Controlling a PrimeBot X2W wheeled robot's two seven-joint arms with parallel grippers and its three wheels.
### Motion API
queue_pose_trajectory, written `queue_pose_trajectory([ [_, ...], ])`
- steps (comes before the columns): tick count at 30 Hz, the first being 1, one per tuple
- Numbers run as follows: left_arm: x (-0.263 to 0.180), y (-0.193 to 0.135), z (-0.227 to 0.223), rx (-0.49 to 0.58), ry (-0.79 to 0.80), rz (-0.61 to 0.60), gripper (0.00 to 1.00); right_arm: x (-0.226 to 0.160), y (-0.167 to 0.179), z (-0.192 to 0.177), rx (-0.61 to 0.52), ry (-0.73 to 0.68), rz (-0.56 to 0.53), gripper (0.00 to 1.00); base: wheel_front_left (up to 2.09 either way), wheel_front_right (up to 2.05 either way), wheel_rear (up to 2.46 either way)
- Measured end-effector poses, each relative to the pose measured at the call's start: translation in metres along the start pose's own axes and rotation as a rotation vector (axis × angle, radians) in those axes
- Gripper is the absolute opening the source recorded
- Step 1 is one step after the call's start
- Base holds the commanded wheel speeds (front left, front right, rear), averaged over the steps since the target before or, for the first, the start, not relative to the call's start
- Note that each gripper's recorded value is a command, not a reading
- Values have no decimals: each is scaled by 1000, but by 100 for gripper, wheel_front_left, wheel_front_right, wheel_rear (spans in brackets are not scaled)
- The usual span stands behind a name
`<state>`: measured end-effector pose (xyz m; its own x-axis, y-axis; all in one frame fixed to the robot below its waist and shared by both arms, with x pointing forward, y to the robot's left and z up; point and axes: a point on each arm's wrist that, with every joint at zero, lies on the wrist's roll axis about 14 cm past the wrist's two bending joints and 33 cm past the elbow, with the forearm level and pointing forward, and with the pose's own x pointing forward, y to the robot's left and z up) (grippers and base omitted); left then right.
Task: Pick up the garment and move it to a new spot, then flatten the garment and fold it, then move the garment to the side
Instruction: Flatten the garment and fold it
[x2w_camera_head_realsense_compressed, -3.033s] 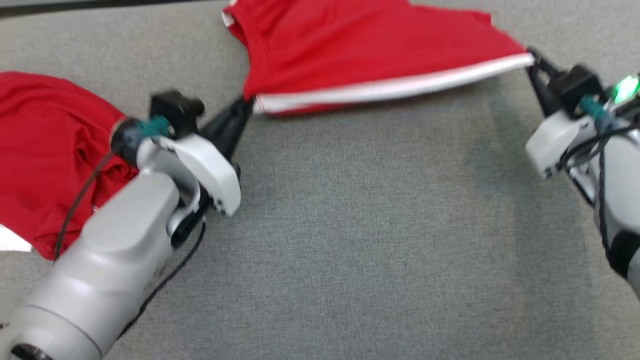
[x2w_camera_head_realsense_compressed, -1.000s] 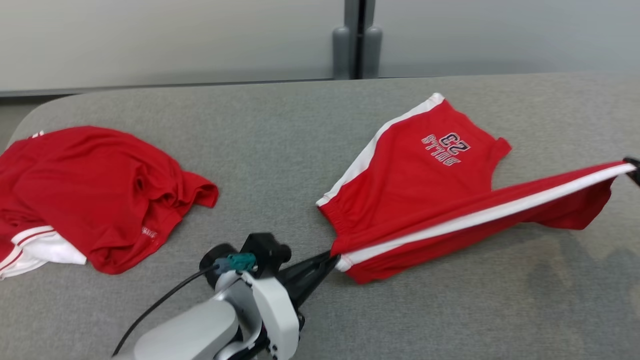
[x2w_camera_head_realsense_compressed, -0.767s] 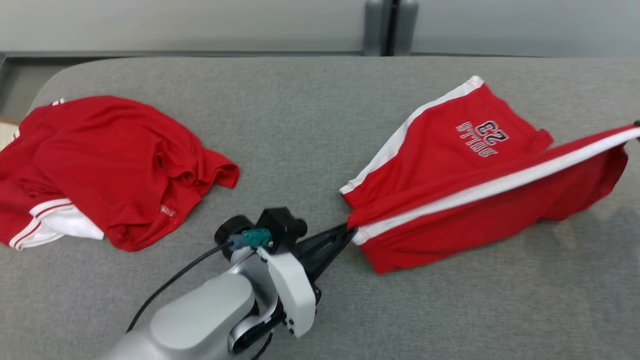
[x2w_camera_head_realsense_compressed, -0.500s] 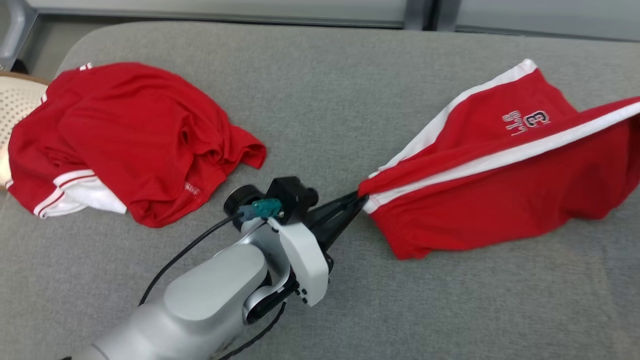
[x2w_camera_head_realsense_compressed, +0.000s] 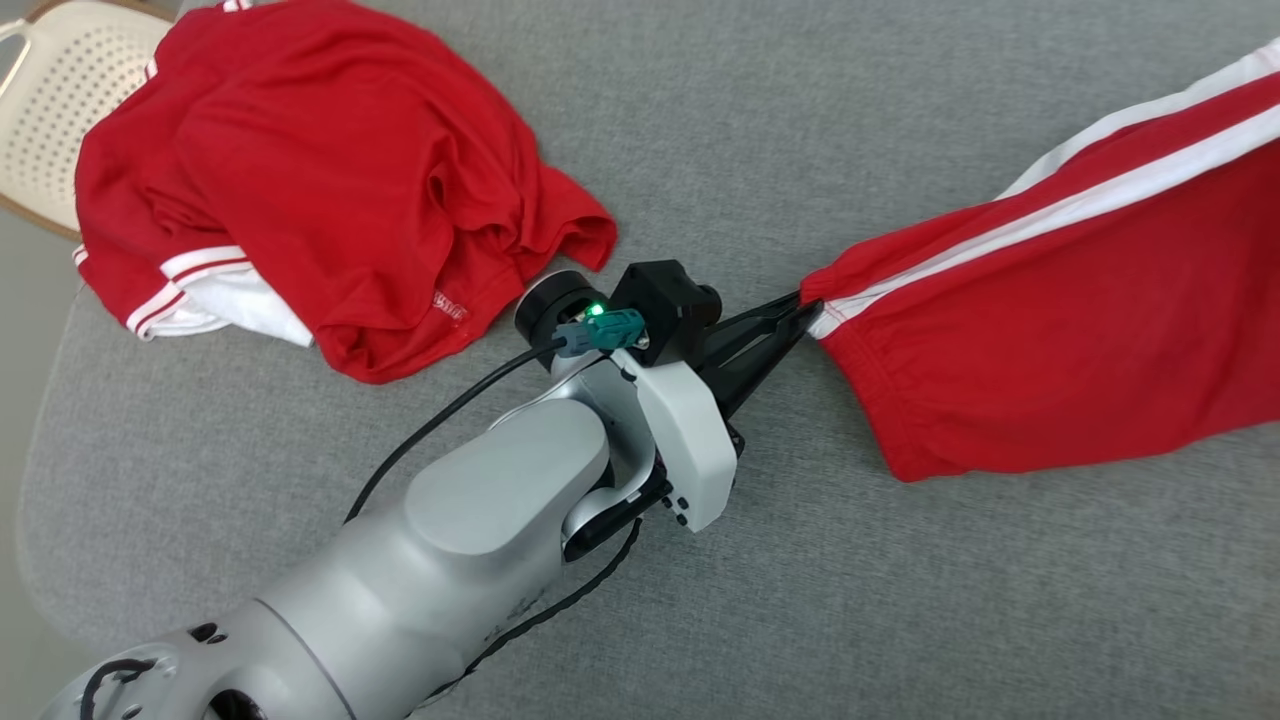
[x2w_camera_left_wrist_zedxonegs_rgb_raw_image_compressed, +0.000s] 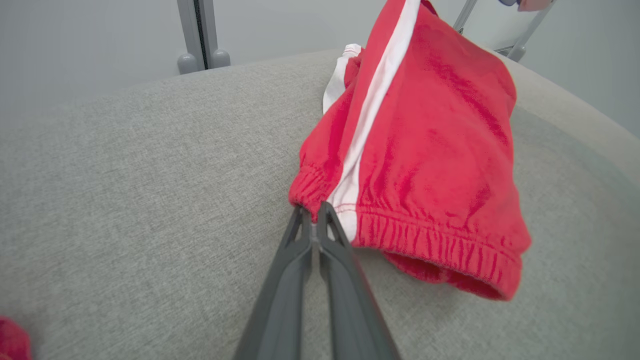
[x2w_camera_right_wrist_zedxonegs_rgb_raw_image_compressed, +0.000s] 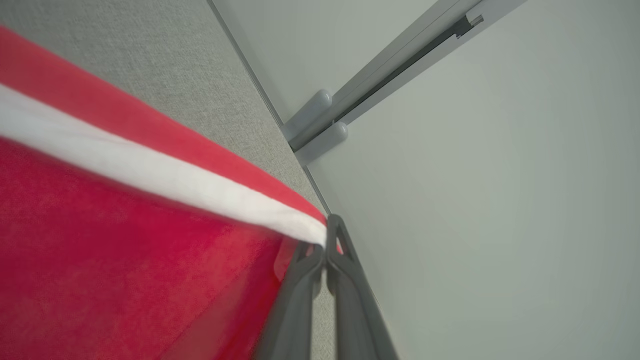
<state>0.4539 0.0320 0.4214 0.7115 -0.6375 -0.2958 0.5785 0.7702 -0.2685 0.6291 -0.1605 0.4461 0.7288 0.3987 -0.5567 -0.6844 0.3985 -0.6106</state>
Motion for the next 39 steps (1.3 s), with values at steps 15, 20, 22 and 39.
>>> queue_pose_trajectory([
  [15, 6, 20, -15, -19, 25, 47, 100, 40, 25, -10, 38, 0, 56, 100, 0, 0, 0],
  [20, 7, 22, -7, -25, 2, 64, 100, 32, 6, -12, 62, -2, -1, 100, 0, 0, 0],
  [22, 5, 24, -2, -23, -9, 75, 100, 27, -6, -10, 92, -14, -38, 100, 0, 0, 0],
  [39, -53, 44, 61, -125, -289, 262, 100, -48, -17, 34, 532, -300, -265, 100, 0, 0, 0],
])
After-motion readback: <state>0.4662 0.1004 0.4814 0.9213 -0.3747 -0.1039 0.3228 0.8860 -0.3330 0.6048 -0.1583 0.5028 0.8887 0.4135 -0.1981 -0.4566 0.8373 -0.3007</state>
